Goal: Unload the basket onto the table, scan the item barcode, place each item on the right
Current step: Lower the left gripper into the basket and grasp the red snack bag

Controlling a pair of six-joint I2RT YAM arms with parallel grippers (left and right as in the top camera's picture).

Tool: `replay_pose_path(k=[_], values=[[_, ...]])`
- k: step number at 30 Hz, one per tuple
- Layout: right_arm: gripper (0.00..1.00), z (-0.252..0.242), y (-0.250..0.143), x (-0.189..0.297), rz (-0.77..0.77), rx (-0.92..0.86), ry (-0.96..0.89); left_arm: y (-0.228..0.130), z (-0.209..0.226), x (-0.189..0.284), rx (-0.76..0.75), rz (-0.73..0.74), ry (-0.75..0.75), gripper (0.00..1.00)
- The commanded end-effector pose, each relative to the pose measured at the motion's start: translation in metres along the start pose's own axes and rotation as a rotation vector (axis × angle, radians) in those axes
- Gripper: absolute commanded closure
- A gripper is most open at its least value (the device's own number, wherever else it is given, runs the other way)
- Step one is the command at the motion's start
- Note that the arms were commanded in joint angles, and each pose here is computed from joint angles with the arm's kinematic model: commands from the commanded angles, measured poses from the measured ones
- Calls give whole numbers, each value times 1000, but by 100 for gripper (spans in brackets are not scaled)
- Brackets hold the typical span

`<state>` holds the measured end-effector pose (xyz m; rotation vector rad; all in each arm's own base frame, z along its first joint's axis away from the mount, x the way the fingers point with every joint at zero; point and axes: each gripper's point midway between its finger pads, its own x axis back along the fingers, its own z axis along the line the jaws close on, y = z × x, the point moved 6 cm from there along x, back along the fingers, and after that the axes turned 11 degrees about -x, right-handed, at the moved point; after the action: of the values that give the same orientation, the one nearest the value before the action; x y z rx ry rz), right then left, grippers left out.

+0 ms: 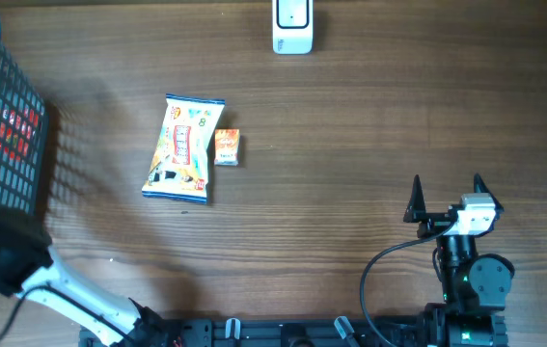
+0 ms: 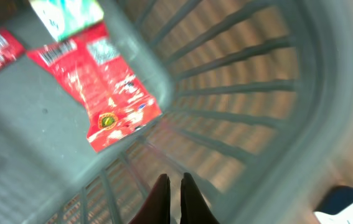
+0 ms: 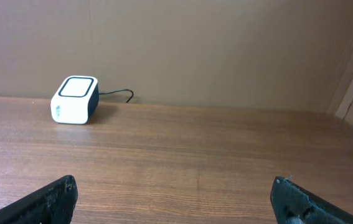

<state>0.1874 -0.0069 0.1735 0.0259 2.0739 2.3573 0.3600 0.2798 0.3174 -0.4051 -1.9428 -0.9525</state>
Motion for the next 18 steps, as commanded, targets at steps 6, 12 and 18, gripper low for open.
replay_pose_path(k=[6,12,18], values=[[0,-2,0,0,-6,-15,-14,-9,-10,60,-8,-92,75,93],[0,-2,0,0,-6,-15,-14,-23,23,17,103,42,251,20],[0,-2,0,0,-6,-15,-14,-34,49,-41,153,141,315,0]])
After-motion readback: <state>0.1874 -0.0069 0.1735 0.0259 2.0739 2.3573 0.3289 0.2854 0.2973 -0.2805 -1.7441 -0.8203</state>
